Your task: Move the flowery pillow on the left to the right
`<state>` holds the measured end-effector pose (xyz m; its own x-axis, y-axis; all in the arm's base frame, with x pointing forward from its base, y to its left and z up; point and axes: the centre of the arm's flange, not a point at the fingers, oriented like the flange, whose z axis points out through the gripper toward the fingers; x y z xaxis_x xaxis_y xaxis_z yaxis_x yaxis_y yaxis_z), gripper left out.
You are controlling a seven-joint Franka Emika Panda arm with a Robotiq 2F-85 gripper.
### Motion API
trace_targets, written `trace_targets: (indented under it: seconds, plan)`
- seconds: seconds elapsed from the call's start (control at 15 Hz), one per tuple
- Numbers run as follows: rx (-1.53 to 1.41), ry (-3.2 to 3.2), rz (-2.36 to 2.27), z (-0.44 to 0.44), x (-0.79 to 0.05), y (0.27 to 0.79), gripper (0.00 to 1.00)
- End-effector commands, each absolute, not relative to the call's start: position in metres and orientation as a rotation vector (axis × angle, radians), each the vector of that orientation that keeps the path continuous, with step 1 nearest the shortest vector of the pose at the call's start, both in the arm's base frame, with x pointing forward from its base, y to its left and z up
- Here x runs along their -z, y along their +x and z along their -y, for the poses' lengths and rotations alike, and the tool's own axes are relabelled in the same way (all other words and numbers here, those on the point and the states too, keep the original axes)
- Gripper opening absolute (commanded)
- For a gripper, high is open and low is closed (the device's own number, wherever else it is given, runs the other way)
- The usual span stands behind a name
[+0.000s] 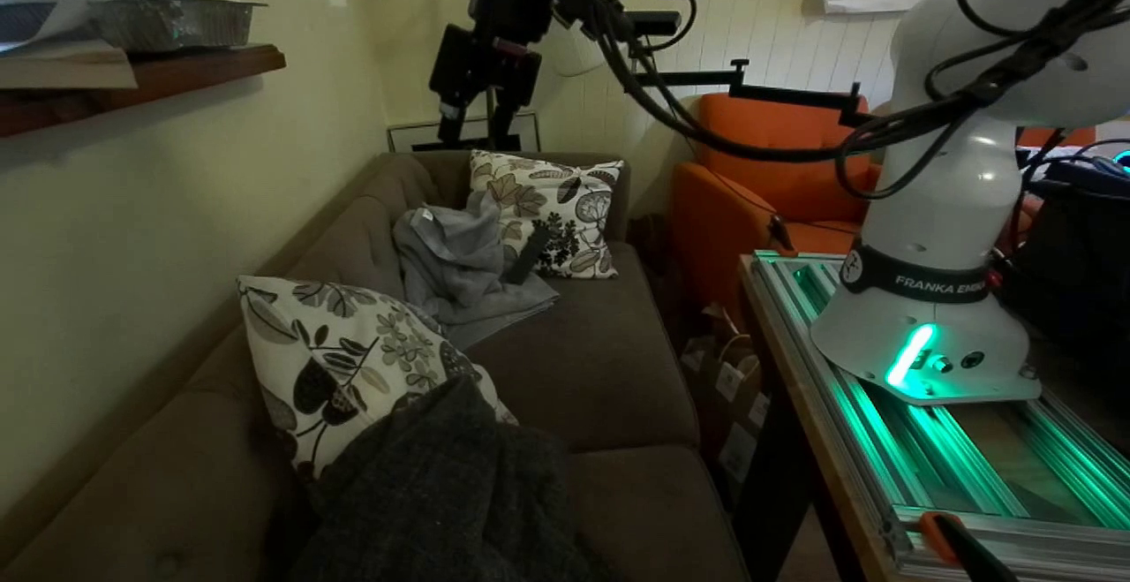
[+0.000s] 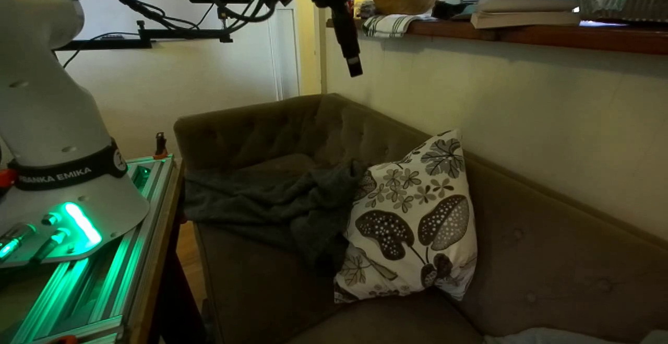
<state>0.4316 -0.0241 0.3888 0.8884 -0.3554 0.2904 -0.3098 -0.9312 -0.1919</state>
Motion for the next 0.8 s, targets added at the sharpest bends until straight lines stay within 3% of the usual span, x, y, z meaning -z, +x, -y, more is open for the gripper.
trace_targets:
  seconds: [0.0,0.27,0.73]
  plan:
    - [0.470,-2.921,-0.515,0.025,-0.384,0.441,1.00]
    - [0.460,-2.924,-0.513,0.025,-0.381,0.454,1.00]
    - [0.685,-2.892,-0.634,0.005,-0.293,0.523,1.00]
